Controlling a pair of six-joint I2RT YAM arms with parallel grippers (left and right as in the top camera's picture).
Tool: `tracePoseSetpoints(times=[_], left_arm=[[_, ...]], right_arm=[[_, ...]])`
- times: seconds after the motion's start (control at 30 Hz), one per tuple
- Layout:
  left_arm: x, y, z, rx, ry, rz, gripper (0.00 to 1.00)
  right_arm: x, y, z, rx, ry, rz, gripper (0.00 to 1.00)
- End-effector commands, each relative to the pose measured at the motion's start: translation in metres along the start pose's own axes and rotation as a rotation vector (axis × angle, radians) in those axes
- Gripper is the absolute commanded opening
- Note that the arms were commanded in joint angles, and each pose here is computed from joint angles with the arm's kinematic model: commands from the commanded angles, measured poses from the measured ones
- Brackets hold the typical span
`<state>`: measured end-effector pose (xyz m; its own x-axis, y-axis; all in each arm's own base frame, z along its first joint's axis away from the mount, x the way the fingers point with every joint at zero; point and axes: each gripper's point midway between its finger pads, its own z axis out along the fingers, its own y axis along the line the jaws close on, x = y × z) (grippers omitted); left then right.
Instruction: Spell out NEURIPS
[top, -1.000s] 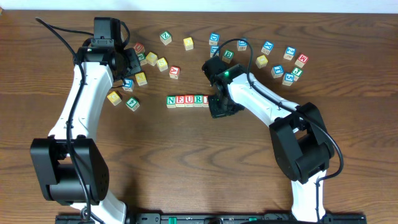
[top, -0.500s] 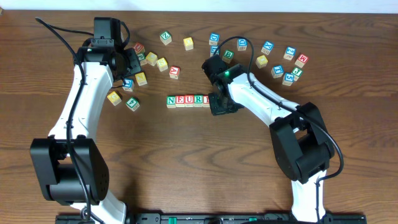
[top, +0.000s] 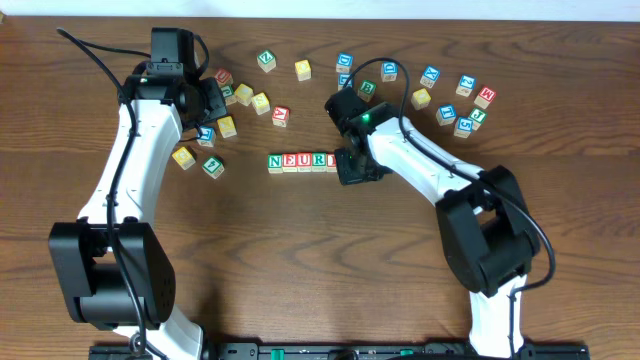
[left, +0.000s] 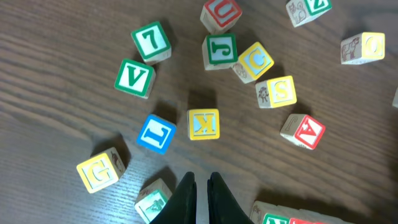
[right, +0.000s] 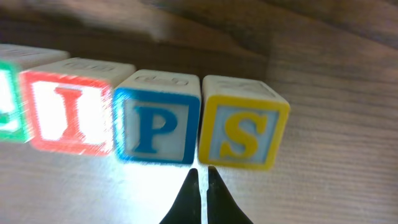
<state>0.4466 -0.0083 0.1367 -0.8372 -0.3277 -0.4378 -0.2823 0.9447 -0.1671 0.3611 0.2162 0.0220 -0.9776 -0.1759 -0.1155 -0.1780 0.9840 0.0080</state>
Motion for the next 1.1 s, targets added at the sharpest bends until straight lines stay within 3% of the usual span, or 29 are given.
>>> tracePoseSetpoints(times=[0.0, 0.13, 0.5, 0.87, 1.07], left_arm=[[0.009, 0.008, 0.005, -0.032, 0.036, -0.020, 0.09], [0.022, 0.004, 0.006, -0.037, 0.080, -0.040, 0.08], [0.066, -0.022, 0.024, -0.022, 0.174, -0.005, 0.08], [0.095, -0.022, 0.061, -0.067, 0.284, -0.004, 0.08], [0.101, -0.039, 0.067, 0.017, 0.315, 0.011, 0.08]], right_arm=[[-0.015, 0.001, -0.048, -0.055, -0.106, 0.008, 0.01], [-0.030, -0.020, -0.076, -0.055, -0.186, 0.083, 0.02], [-0.038, -0.080, -0.051, -0.057, -0.131, 0.247, 0.05], [-0.039, -0.086, -0.047, -0.060, -0.123, 0.265, 0.05], [-0.042, -0.086, -0.047, -0.063, -0.134, 0.265, 0.05]])
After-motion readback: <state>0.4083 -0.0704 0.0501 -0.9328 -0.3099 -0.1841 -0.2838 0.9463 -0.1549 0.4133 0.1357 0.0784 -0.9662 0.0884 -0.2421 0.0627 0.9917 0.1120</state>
